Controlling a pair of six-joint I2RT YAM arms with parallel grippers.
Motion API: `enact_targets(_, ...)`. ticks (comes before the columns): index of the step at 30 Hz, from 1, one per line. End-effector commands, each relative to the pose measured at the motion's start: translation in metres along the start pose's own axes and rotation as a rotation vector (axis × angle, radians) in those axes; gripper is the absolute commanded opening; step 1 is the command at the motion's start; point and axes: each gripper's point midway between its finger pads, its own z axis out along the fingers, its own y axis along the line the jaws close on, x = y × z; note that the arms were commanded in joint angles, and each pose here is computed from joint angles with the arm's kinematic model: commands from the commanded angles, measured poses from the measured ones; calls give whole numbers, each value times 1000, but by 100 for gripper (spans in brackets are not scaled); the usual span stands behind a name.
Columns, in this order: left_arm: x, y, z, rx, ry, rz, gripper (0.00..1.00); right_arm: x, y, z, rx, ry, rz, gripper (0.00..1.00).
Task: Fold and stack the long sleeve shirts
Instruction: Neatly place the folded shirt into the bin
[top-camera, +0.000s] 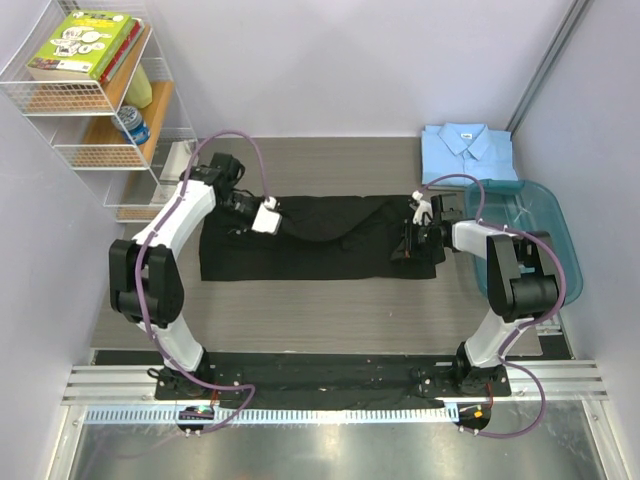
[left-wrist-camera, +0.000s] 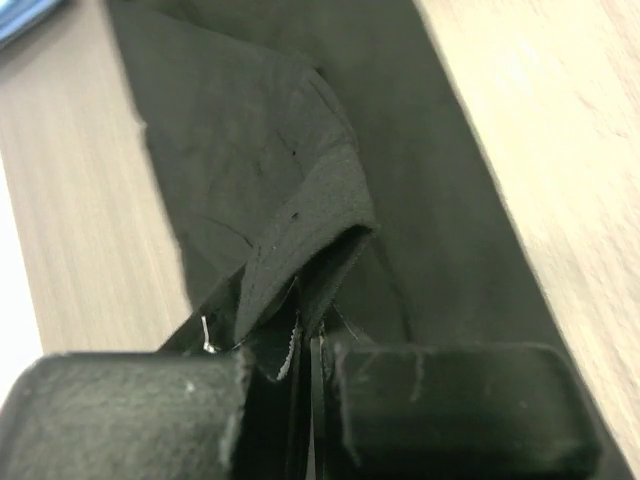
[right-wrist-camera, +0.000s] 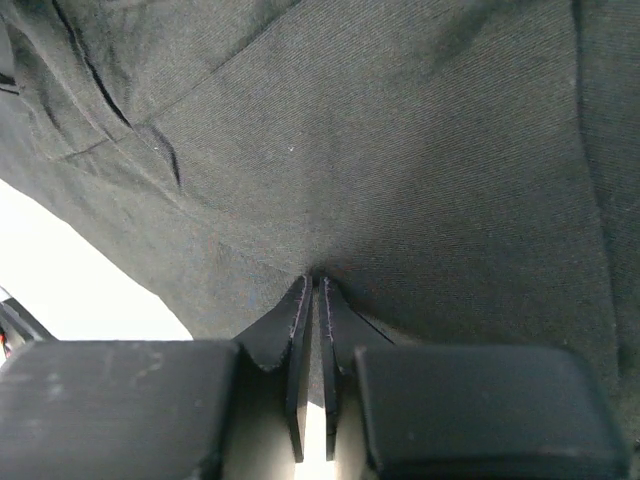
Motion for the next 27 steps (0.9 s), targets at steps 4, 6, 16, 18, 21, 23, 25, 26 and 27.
enact_targets(4,17,-57,-1,143,15,204,1,-4,-7,-3,40,-4,-16,13)
enact_targets(6,33,-55,0,135,48,223,0,-5,-4,-5,37,-8,-27,13)
enact_targets(16,76,-53,-18,135,116,199,4,-6,14,-22,-21,-3,-77,14)
enact_targets(18,82,-50,-21,121,130,212,7,-8,28,-33,-65,-17,-114,14)
enact_targets(21,91,-48,-19,116,146,232,9,-7,41,-45,-103,-24,-141,14)
enact_targets(23,97,-42,-18,108,159,259,8,-9,47,-55,-114,-38,-179,14)
enact_targets(25,102,-35,-18,103,173,302,5,-5,54,-63,-132,-28,-214,14)
enact_targets(26,106,-34,-17,106,174,311,3,-4,55,-66,-137,-27,-222,14)
enact_targets(27,108,-29,-18,105,182,328,1,-2,59,-69,-150,-21,-229,15)
